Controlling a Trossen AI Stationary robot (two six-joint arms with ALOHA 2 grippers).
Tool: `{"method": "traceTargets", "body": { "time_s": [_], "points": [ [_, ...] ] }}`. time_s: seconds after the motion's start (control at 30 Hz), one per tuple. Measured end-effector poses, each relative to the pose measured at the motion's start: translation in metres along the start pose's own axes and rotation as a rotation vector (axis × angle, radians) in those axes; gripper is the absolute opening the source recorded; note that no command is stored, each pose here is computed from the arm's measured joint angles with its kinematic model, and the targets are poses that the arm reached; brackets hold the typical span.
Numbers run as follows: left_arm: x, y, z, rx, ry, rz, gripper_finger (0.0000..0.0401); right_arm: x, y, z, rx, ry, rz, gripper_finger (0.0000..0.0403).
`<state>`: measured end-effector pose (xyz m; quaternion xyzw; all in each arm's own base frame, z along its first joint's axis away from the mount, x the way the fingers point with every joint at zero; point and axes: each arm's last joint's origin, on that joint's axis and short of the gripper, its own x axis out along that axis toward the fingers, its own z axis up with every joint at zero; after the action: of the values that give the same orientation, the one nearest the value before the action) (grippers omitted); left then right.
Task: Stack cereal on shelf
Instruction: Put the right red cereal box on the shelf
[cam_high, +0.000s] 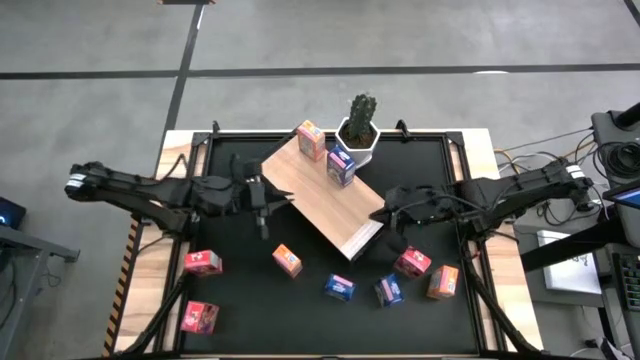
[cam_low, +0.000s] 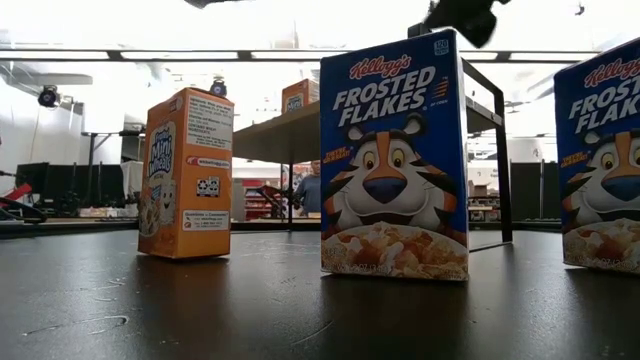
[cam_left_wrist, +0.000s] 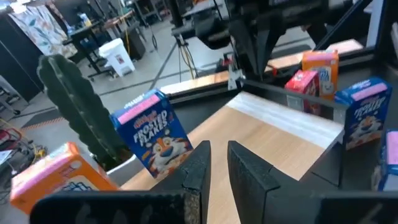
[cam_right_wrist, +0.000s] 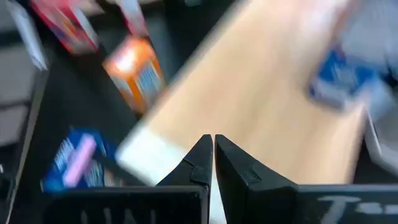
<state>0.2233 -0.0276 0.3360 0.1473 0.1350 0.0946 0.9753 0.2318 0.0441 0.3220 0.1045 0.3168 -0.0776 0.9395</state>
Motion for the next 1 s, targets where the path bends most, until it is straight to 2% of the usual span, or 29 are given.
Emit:
{"method": "traceTargets", "body": {
  "time_s": [0.27, 0.4, 0.5, 0.67, 0.83, 1.0],
  "points": [
    [-0.012, 0.006, 0.003, 0.009, -0.031, 0.008, 0.0038, -0.016, 0.003, -0.003, 0.232, 0.545, -0.122, 0.0009],
    [-0.009, 0.004, 0.001, 0.001, -0.007, 0.001, 0.0038, -0.019, 0.020, -0.016, 0.295, 0.690, -0.096, 0.0009],
    [-0.003, 0.000, -0.005, 0.002, 0.027, -0.008, 0.0038, -0.022, 0.036, -0.027, 0.297, 0.687, -0.108, 0.0009],
    [0.003, -0.004, -0.010, 0.024, 0.056, -0.014, 0.0038, -0.027, 0.057, -0.042, 0.281, 0.597, -0.179, 0.0030],
    [0.002, -0.004, -0.010, 0.025, 0.057, -0.015, 0.0038, -0.028, 0.077, -0.063, 0.243, 0.478, -0.207, 0.0080],
    [0.002, -0.004, -0.010, 0.024, 0.056, -0.014, 0.0038, -0.023, 0.087, -0.090, 0.206, 0.424, -0.286, 0.0141]
  ]
}}
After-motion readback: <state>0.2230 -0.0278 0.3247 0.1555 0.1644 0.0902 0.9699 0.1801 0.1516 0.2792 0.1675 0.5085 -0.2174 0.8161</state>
